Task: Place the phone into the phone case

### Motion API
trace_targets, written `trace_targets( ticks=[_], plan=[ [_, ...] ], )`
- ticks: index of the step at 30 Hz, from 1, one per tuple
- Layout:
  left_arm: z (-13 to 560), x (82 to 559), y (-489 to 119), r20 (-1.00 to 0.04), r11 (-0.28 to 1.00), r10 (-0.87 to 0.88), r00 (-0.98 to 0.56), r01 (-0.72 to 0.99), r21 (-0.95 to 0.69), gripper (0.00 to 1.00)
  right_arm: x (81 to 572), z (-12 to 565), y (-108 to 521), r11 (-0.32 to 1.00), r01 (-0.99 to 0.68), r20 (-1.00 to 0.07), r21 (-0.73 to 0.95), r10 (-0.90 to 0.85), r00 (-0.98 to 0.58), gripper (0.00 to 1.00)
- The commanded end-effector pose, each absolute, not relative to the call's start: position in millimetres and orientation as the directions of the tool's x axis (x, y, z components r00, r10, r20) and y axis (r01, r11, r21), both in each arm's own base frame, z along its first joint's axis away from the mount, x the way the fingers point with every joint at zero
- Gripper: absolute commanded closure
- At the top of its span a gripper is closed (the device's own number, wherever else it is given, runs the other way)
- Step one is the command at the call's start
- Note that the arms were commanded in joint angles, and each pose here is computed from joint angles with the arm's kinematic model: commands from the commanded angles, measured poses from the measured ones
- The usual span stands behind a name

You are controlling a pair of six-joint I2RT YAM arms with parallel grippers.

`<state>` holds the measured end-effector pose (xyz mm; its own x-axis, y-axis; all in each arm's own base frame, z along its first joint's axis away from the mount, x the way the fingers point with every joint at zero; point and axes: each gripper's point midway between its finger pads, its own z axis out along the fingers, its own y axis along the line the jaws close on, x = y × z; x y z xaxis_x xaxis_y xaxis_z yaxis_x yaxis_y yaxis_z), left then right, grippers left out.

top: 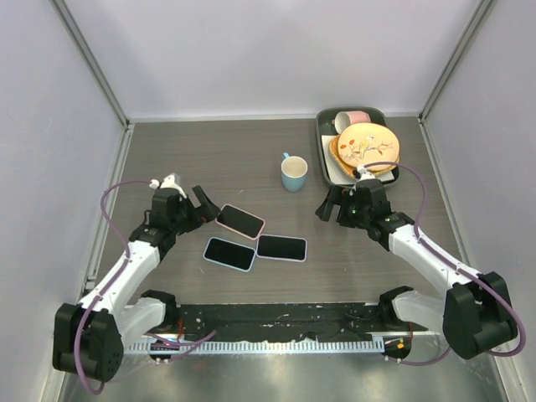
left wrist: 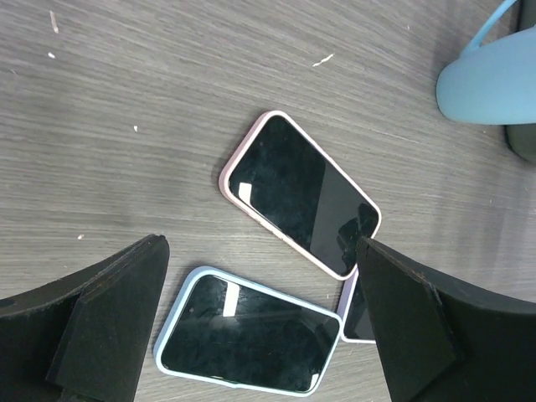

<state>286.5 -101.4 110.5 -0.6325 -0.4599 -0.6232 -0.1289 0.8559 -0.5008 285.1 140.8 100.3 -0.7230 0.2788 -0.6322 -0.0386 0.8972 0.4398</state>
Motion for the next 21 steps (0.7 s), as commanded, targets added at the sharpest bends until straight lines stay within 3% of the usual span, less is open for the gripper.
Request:
trace_targets(
  ticks=[1, 14, 21],
  plan=[
    [124, 289, -113, -0.611, 0.813, -0.489, -0.623, -0.073, -0.577, 0.0, 287, 111, 156, 0.858, -0.089, -0.624, 0.506, 0.293, -0.724, 0.0],
    [136, 292, -108, -0.643, 0.825, -0.484, -0.594, -0.064, -0.562, 0.0, 288, 120, 154, 0.861, -0.116, -0.66, 0.495, 0.286, -0.694, 0.0],
    [178, 290, -95, -0.759, 0.861, -0.445, -0.476, 0.005, -0.508, 0.0, 291, 158, 162, 0.833, -0.216, -0.72, 0.51, 0.276, -0.637, 0.0]
  ],
)
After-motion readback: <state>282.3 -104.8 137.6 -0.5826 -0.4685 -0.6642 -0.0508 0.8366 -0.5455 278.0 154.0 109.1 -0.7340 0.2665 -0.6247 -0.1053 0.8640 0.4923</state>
